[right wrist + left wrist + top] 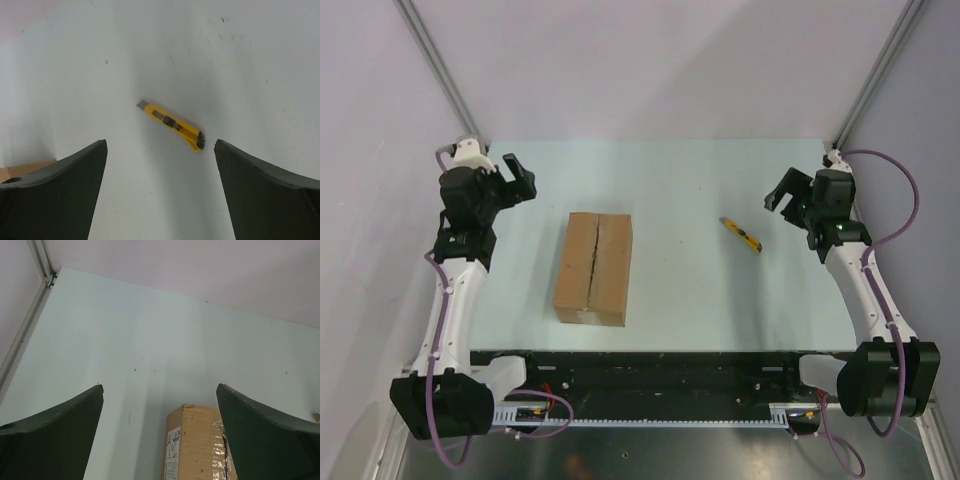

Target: Unpack the express box

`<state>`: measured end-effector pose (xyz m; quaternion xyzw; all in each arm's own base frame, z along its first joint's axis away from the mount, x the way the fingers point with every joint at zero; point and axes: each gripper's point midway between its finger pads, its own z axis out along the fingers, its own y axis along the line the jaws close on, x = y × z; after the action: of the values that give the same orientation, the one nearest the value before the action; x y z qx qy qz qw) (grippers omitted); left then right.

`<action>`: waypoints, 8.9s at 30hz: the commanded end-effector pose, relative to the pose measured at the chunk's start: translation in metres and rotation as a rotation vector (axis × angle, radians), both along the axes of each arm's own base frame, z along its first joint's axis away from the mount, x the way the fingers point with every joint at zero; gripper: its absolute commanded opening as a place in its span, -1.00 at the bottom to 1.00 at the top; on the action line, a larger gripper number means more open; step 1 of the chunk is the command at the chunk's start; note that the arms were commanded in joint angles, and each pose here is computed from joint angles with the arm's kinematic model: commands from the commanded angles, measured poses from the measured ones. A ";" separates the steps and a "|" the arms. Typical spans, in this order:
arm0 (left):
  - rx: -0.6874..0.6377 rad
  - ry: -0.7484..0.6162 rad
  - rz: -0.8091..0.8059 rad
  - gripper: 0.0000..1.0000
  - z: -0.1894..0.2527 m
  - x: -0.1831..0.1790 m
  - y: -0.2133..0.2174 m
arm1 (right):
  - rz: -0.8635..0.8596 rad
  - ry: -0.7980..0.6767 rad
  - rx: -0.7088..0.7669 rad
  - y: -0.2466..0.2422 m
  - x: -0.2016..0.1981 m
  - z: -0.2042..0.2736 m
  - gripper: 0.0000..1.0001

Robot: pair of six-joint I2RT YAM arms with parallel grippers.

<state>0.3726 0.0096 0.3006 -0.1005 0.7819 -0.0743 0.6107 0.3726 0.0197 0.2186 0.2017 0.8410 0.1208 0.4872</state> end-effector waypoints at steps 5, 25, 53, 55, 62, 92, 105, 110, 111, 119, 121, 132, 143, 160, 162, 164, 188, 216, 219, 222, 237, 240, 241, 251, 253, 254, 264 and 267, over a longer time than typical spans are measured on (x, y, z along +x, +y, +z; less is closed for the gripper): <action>-0.161 -0.078 0.004 0.99 0.023 -0.018 -0.010 | 0.212 0.066 -0.035 0.042 -0.026 -0.001 0.85; -0.319 0.198 -0.272 0.99 -0.061 0.007 -0.064 | 0.370 0.258 -0.167 0.083 -0.044 -0.078 0.80; -0.357 0.228 -0.326 0.99 -0.057 0.033 -0.070 | 0.451 0.341 -0.230 0.058 0.044 -0.178 0.57; -0.346 0.226 -0.321 0.99 -0.058 0.033 -0.069 | 0.421 0.379 -0.266 0.053 0.047 -0.186 0.51; -0.346 0.229 -0.322 0.99 -0.059 0.033 -0.069 | 0.419 0.451 -0.399 0.059 0.036 -0.200 0.16; -0.437 0.270 -0.891 0.99 -0.015 -0.032 -0.218 | 0.769 0.043 -0.118 0.204 -0.023 -0.019 -1.00; -0.510 0.361 -1.050 0.99 -0.006 -0.048 -0.275 | 0.958 -0.114 -0.221 0.249 -0.078 0.030 -1.00; -0.573 0.470 -1.116 0.97 -0.019 -0.053 -0.299 | 0.987 -0.134 -0.296 0.259 -0.082 0.026 -1.00; -0.584 0.488 -1.127 0.95 -0.021 -0.055 -0.302 | 0.981 -0.142 -0.311 0.259 -0.081 0.027 -1.00; -0.658 0.611 -1.163 0.55 -0.040 -0.061 -0.313 | 0.996 -0.192 -0.371 0.264 -0.080 0.031 -1.00; -0.672 0.628 -1.175 0.46 -0.040 -0.062 -0.315 | 1.000 -0.199 -0.384 0.264 -0.080 0.032 -1.00; -0.673 0.631 -1.271 -0.13 -0.034 -0.069 -0.322 | 1.058 -0.230 -0.396 0.267 -0.087 0.037 -1.00; -0.659 0.621 -1.303 -1.00 -0.035 -0.072 -0.324 | 0.994 -0.243 -0.369 0.263 -0.084 0.047 -0.71; -0.572 0.072 -1.093 -1.00 0.136 -0.020 -0.291 | 0.741 -0.504 0.570 0.226 -0.059 0.222 0.99; -0.599 -0.046 -1.104 -1.00 0.168 -0.026 -0.291 | 0.779 -0.497 0.660 0.233 -0.061 0.230 0.99; -0.678 -0.093 -1.126 -1.00 0.186 -0.035 -0.291 | 0.833 -0.535 0.764 0.239 -0.069 0.252 0.99; -1.064 -0.401 -1.007 -1.00 0.194 -0.062 -0.285 | 0.920 -0.655 0.961 0.253 -0.081 0.293 0.60; -1.092 -0.354 -0.869 -1.00 0.148 -0.062 -0.307 | 0.864 -0.568 0.876 0.259 -0.065 0.270 0.18; -1.096 -0.350 -0.866 -1.00 0.147 -0.062 -0.307 | 0.868 -0.564 0.874 0.260 -0.065 0.269 0.18; -1.099 -0.338 -0.861 -1.00 0.142 -0.063 -0.309 | 0.856 -0.566 0.861 0.259 -0.063 0.267 0.16; -1.133 -0.280 -0.826 -1.00 0.124 -0.055 -0.313 | 0.864 -0.525 0.845 0.261 -0.062 0.258 -0.68; -1.135 -0.272 -0.833 -0.92 0.123 -0.056 -0.314 | 0.854 -0.508 0.845 0.260 -0.058 0.255 -1.00; -1.136 -0.268 -0.833 -0.53 0.122 -0.055 -0.315 | 0.849 -0.502 0.841 0.260 -0.057 0.253 -1.00; -0.998 -0.286 -0.811 1.00 0.096 -0.056 -0.279 | 0.729 -0.464 0.731 0.235 -0.038 0.231 -1.00; -0.944 -0.252 -0.739 0.99 0.073 -0.045 -0.252 | 0.696 -0.429 0.672 0.230 -0.032 0.215 -1.00; -0.896 -0.224 -0.697 1.00 0.051 -0.043 -0.240 | 0.672 -0.426 0.650 0.226 -0.029 0.211 -1.00; -0.232 0.208 -0.017 0.99 -0.082 -0.065 -0.083 | 0.611 -0.291 0.411 0.224 -0.022 0.148 -1.00; -0.214 0.352 -0.045 0.99 -0.116 -0.081 -0.087 | 0.615 -0.260 0.379 0.230 -0.023 0.135 -1.00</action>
<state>0.3271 -0.1031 0.2646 -0.1807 0.7620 -0.2726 0.5589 0.3524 0.2484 0.3466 0.0340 0.7522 0.4688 0.4618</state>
